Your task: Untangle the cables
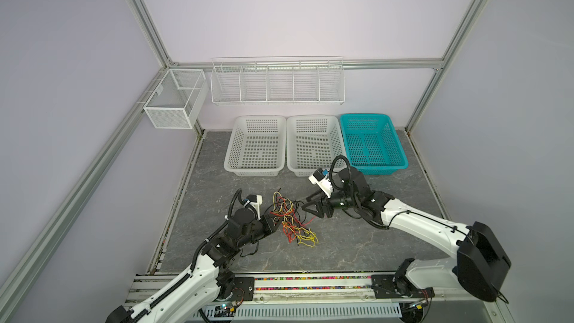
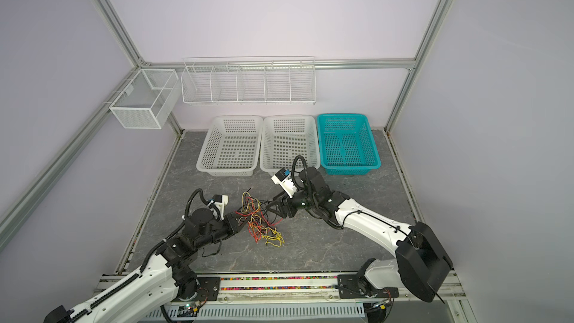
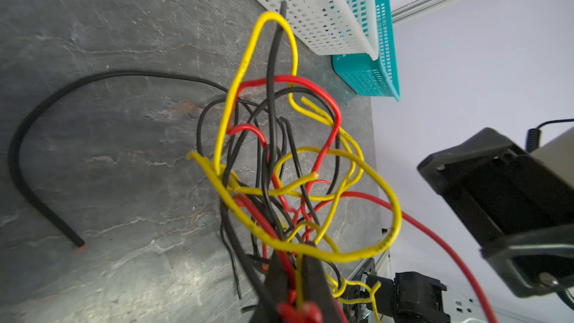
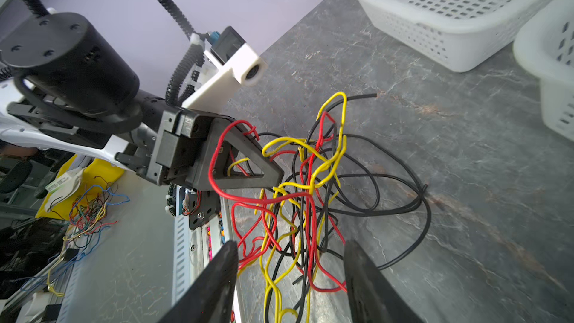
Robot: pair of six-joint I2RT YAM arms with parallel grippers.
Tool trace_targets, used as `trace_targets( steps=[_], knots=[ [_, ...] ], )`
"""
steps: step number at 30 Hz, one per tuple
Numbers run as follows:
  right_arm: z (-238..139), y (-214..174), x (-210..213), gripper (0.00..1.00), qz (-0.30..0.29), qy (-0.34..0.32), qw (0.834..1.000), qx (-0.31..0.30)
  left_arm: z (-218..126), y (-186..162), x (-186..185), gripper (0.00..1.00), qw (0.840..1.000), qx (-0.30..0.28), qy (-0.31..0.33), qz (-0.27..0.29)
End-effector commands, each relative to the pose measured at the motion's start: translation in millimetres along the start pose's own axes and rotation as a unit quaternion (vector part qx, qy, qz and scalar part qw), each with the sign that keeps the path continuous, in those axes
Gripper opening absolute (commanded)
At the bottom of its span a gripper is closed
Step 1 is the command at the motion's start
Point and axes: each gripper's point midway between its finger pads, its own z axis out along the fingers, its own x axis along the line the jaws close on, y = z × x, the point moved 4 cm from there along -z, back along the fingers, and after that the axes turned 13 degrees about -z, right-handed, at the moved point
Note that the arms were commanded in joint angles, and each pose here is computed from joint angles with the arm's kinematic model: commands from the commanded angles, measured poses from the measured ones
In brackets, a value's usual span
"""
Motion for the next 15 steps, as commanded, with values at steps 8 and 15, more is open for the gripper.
trace_targets(
  steps=[8, 15],
  knots=[
    [25.0, -19.7, 33.3, 0.59, -0.156, -0.049, 0.986, 0.044, 15.3, -9.4, -24.8, 0.00, 0.996, 0.081, -0.007, 0.039],
    [36.7, -29.5, 21.8, 0.58, -0.209, -0.128, 0.967, 0.077, 14.5, -14.3, -28.9, 0.00, 0.993, 0.104, -0.012, 0.053]
  ],
)
